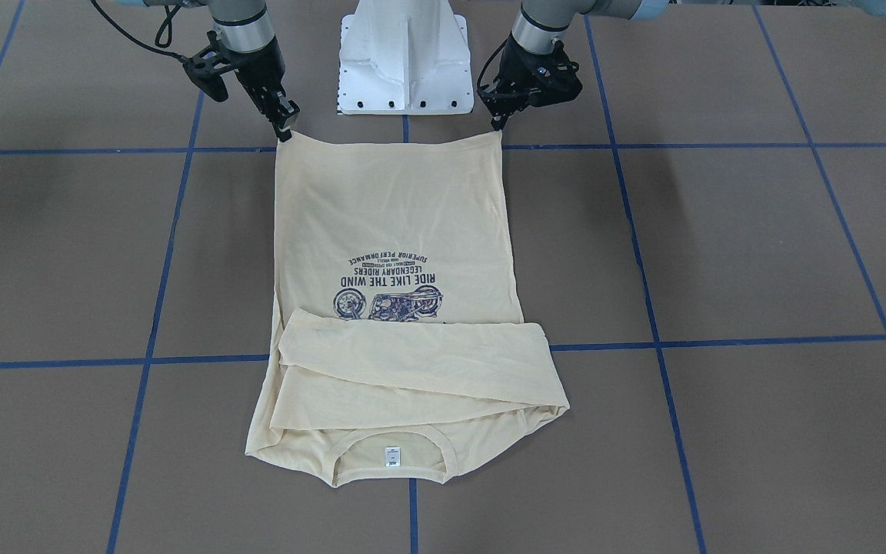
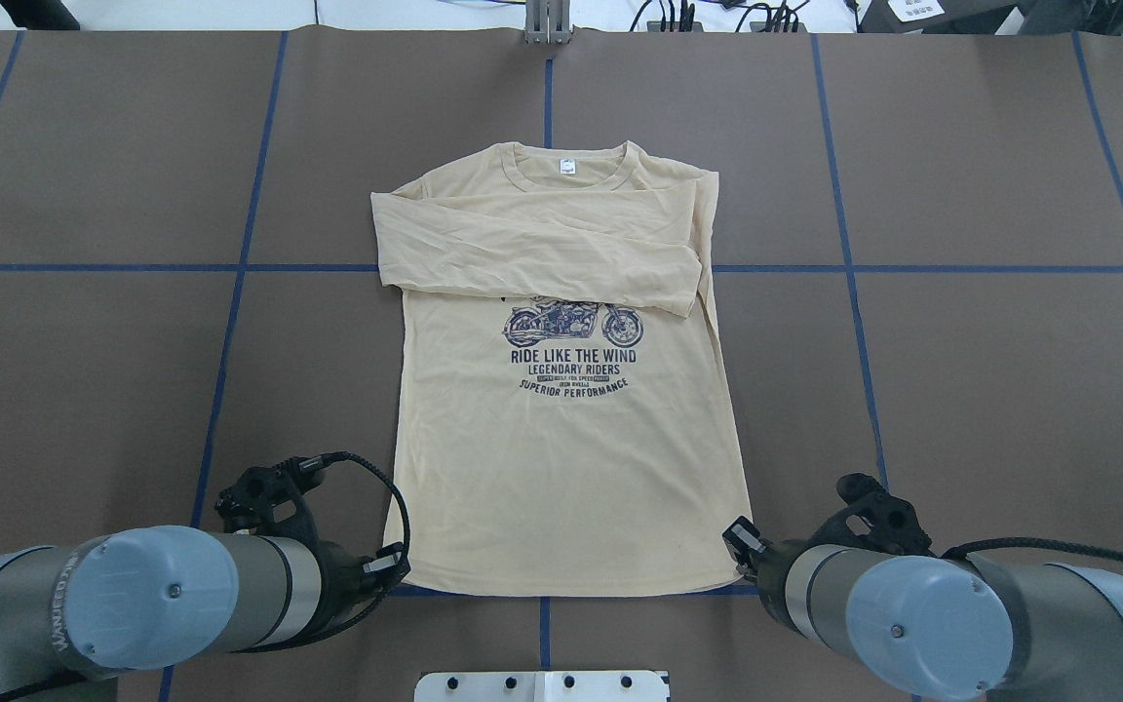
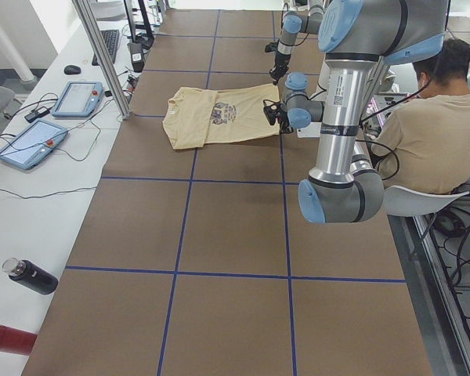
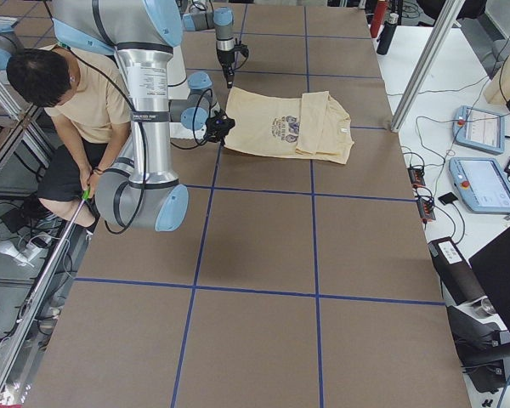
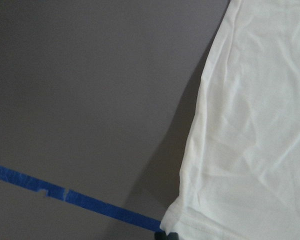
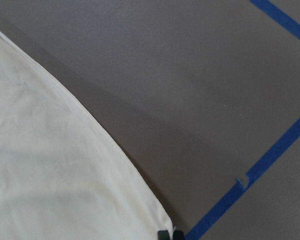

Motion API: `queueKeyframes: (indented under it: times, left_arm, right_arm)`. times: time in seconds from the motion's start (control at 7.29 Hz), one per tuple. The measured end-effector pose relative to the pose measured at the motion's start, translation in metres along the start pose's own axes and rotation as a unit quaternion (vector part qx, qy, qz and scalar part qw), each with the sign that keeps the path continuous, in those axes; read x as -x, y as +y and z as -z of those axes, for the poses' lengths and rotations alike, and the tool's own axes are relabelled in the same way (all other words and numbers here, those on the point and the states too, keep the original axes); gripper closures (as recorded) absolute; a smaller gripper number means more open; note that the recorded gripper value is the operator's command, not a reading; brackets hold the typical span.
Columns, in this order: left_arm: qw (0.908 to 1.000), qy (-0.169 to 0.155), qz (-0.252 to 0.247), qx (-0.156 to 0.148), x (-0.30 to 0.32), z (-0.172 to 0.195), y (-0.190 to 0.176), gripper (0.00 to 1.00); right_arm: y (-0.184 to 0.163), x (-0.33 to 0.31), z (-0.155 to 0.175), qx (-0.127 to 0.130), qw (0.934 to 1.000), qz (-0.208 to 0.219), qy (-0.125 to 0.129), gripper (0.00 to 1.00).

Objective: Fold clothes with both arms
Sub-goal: 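Grasp both hem corners nearest the robot with both grippers, then lift the hem and fold it toward the collar with both grippers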

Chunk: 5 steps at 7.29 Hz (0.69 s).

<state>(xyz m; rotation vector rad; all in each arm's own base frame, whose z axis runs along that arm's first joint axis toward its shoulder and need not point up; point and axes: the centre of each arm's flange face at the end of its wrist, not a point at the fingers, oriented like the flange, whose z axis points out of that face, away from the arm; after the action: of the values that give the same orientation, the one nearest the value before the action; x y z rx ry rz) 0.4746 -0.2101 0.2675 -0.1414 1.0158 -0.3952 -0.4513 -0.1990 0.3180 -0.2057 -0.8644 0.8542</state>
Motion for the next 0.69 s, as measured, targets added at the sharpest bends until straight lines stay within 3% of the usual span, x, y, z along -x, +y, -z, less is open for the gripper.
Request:
queueKeyframes:
  times: [0.41, 0.69]
  left_arm:
    - [0.9995, 0.023, 0.012, 0.017, -0.010, 0.057, 0.013, 1.00]
    - [0.9990, 0.037, 0.015, 0.021, -0.016, 0.086, 0.000, 1.00]
  right_arm:
    - [-0.008, -0.007, 0.043, 0.035, 0.9994, -0.003, 0.000, 1.00]
    - [-0.028, 0.008, 0.069, 0.047, 0.9986, -0.024, 0.000, 1.00]
